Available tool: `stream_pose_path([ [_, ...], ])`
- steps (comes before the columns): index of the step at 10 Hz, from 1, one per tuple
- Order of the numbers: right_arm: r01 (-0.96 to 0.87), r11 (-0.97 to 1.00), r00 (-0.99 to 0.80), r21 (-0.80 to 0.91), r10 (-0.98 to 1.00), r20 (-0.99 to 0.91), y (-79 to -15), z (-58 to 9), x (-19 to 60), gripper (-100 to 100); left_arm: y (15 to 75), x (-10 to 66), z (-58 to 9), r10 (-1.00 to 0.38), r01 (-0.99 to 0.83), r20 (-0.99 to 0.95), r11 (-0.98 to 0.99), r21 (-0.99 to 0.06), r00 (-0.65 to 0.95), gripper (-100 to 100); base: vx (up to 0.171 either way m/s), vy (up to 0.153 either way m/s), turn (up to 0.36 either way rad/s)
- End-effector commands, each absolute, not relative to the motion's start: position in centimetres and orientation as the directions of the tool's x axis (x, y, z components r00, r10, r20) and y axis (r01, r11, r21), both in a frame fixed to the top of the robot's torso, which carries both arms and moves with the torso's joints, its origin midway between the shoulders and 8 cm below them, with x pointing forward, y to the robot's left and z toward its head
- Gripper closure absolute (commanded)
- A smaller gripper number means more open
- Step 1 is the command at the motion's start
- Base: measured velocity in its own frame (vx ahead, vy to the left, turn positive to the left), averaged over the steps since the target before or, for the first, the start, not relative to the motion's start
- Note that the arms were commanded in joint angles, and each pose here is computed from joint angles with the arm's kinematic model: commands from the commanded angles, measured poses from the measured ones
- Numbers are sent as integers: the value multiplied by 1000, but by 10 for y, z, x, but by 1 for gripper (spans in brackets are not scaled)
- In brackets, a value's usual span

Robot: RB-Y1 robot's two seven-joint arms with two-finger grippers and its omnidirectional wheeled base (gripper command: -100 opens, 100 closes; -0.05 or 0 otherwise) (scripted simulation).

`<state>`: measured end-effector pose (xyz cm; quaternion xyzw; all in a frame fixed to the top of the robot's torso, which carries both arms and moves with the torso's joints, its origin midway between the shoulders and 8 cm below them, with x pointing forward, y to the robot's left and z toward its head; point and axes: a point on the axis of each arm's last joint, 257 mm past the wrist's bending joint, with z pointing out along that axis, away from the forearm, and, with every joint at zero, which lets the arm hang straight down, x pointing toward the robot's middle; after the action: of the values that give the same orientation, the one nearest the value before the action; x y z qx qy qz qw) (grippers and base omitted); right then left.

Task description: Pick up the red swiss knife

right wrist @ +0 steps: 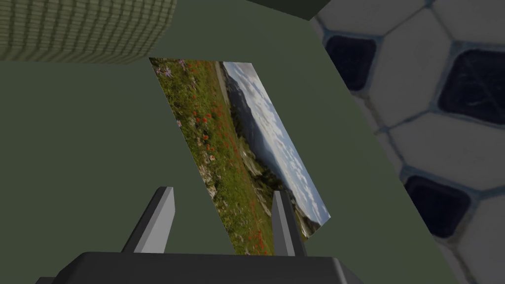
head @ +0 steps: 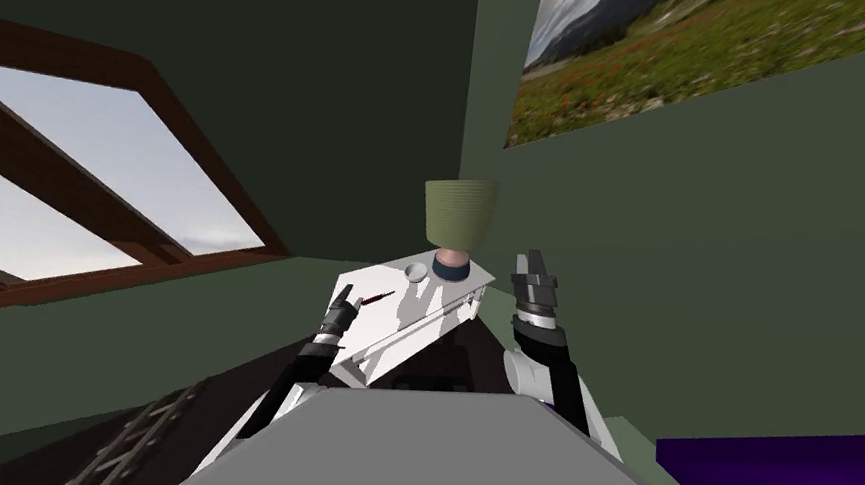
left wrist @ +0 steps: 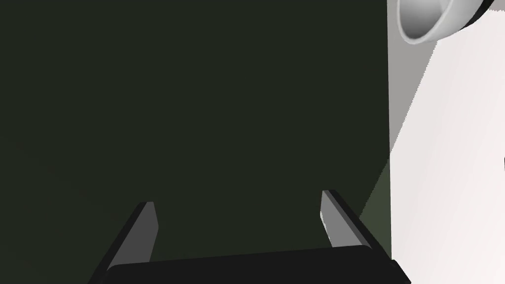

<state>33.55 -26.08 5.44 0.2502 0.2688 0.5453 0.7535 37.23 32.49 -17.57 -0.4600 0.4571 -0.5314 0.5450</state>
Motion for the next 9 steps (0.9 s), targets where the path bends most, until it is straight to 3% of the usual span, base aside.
stream_pose_path([
  [1, -687, 280, 261, 670, 956, -132, -261, 54, 336, 0, 332, 375, -194, -999, 108, 33, -30, -994, 21, -100, 3, -53, -158],
  [9, -687, 280, 261, 670, 956, -132, -261, 54, 336, 0, 386, 342, -301, -972, -203, 206, -225, -953, 112, -100, 15, -35, -249],
])
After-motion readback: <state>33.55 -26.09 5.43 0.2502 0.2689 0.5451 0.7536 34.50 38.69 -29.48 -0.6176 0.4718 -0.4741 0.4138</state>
